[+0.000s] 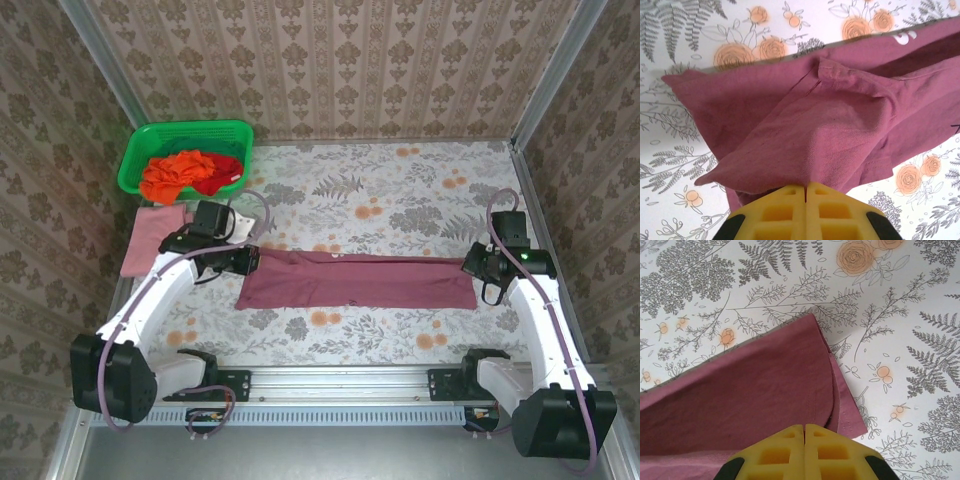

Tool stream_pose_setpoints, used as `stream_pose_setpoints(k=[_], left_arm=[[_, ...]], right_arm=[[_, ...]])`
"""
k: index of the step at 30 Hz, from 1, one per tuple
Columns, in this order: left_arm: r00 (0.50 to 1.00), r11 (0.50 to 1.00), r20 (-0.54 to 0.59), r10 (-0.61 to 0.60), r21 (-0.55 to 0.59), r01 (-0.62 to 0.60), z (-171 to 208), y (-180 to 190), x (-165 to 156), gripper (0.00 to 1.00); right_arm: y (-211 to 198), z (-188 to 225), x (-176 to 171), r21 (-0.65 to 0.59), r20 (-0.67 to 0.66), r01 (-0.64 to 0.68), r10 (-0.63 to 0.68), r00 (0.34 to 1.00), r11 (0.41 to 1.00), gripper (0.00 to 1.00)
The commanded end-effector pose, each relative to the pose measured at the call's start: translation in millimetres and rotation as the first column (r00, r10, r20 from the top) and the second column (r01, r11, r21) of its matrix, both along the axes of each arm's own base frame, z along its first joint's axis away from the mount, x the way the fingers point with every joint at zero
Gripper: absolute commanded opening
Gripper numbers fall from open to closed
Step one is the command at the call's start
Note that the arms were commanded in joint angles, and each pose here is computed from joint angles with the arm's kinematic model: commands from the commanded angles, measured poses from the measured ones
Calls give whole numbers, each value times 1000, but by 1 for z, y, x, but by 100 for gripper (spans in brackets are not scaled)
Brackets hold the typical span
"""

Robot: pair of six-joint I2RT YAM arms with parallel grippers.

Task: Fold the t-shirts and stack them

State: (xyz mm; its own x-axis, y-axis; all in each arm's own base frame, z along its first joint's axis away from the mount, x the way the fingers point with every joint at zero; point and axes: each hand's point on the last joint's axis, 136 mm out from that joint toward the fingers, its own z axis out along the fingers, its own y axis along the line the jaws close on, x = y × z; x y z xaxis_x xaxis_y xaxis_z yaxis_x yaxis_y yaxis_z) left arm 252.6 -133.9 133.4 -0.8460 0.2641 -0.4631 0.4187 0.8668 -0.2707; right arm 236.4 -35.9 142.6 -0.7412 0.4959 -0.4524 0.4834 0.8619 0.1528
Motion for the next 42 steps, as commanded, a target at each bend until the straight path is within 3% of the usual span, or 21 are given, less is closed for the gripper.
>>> stream_pose_setpoints(k=[1, 19, 22, 23, 25, 27, 30, 34, 38, 42], left_arm=[[1000, 1000, -25, 17, 1, -17, -3, 2, -8, 0], [980, 997, -187, 74, 8, -74, -40, 2, -23, 0], [971, 996, -223, 87, 13, -86, -49, 2, -27, 0], [970, 996, -225, 93, 18, -91, -50, 3, -27, 6], [967, 993, -227, 116, 45, -109, -52, 8, -27, 42], [971, 993, -209, 117, 39, -112, -45, 7, -25, 64], [981, 992, -149, 122, 6, -122, -25, 4, -18, 79], [976, 977, -47, 211, 29, -210, -7, 13, 1, 99], [932, 931, -2, 363, 48, -362, -17, 34, 16, 100], [865, 865, -32, 502, -16, -502, -31, 48, 13, 100]], right_arm=[[-9, -6, -17, -47, -53, 35, -37, 998, 998, 0], [-4, -54, -10, 12, -160, 73, -70, 985, 997, 0], [-3, -59, -7, 27, -168, 77, -72, 983, 997, 7], [-2, -59, -6, 31, -166, 74, -68, 984, 997, 17], [-2, -53, -3, 31, -141, 66, -61, 988, 997, 40], [2, -43, 3, 39, -97, 30, -26, 995, 999, 60], [11, -29, 11, 42, -38, -35, 36, 999, 999, 73], [49, -20, 30, 40, 24, -187, 186, 982, 982, 78], [133, -14, 64, 31, 141, -430, 421, 896, 903, 78], [232, -16, 85, 25, 173, -629, 616, 769, 777, 75]])
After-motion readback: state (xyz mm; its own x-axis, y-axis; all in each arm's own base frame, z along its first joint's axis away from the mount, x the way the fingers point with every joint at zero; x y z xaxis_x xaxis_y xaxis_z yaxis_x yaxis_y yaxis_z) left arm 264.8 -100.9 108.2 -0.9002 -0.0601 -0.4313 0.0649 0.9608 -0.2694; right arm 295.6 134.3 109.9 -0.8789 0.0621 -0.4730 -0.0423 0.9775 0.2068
